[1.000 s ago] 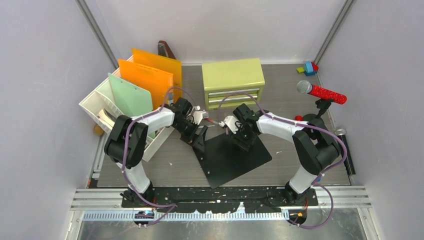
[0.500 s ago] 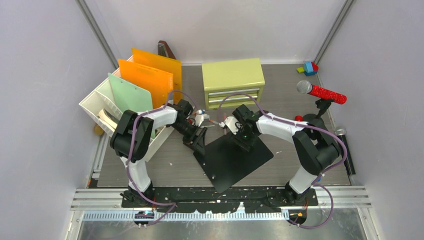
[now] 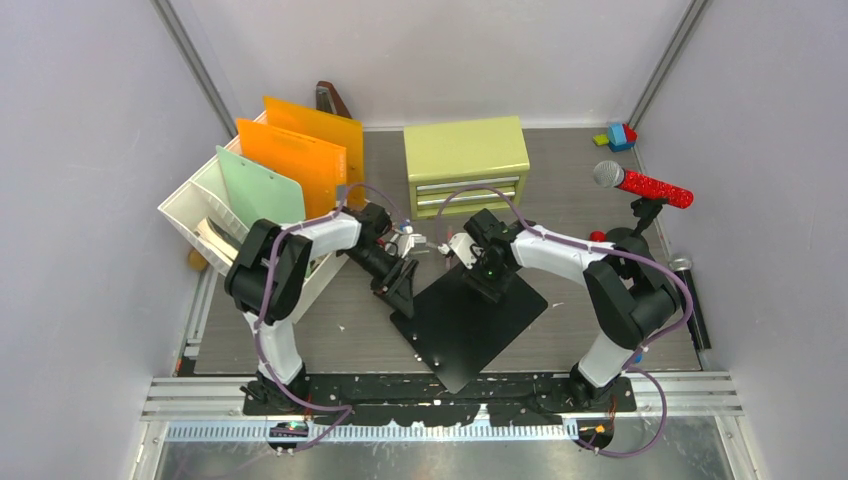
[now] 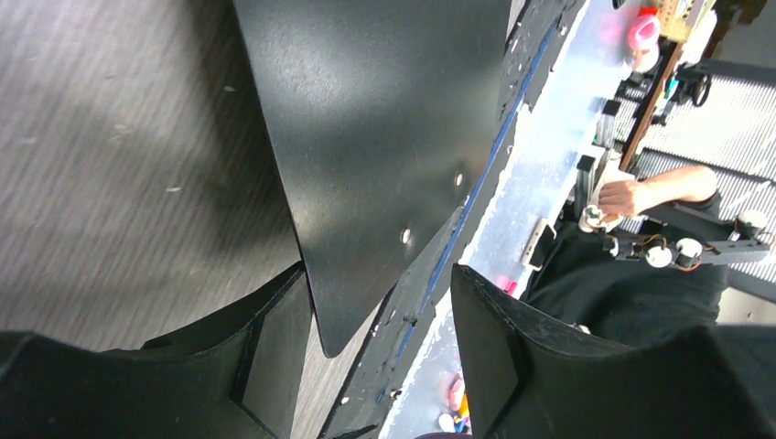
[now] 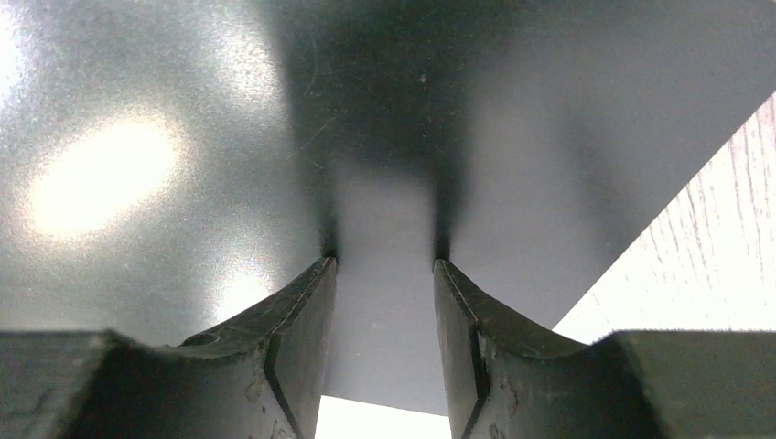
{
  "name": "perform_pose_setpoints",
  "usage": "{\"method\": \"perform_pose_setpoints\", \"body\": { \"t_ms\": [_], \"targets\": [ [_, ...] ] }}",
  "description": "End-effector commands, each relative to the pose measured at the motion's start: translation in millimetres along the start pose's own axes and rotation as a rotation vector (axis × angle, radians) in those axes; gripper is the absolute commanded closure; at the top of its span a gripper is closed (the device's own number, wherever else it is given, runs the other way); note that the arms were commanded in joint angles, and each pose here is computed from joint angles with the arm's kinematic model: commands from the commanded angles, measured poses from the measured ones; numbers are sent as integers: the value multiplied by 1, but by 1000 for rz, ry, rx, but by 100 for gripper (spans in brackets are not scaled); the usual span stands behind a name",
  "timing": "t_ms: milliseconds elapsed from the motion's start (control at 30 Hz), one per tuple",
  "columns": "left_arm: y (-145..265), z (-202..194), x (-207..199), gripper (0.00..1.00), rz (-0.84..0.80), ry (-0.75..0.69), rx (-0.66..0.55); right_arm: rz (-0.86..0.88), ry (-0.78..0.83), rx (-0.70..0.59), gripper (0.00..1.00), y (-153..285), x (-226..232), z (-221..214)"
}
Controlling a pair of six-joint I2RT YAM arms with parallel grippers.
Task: Organize the desk
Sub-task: Pick up the folder from the center of the board.
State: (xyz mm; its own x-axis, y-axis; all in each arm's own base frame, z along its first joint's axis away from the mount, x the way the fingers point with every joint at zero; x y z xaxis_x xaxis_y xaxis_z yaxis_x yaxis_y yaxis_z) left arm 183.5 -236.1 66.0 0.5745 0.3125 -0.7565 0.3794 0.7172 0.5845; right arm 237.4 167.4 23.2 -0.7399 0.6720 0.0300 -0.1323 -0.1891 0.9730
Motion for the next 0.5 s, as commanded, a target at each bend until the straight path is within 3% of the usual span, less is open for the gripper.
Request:
{"method": "perform_pose_setpoints", "body": {
  "t_ms": [0,100,233,467],
  "targets": [
    [-12,8,-23,43,-70,-73,15,-20,-10,48,52,-23,-3,-12],
    [-18,6,-24,45,-53,-94,41,-21,-9,46,52,-23,-3,-12],
    [-21,5,-22,57,-39,-100,53,-22,-5,43,52,-23,-3,-11],
    [-24,5,-20,90,-54,-91,64,-25,-2,28,52,-18,-4,-8]
  ]
}}
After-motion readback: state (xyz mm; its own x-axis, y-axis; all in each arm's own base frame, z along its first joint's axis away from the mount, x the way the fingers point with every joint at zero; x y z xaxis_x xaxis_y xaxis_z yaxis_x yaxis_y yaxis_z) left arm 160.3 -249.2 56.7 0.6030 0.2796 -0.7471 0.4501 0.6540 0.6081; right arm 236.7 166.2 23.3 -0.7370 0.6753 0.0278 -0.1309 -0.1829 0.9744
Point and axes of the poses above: each gripper's point midway between its finger pads, its own y axis back along the fingers, its own x axis along the line the jaws close on, z = x × y, the point moved 1 cm from there along y, back along the fingers, and after that the axes turned 10 degrees about -y, right-handed, at the moved point
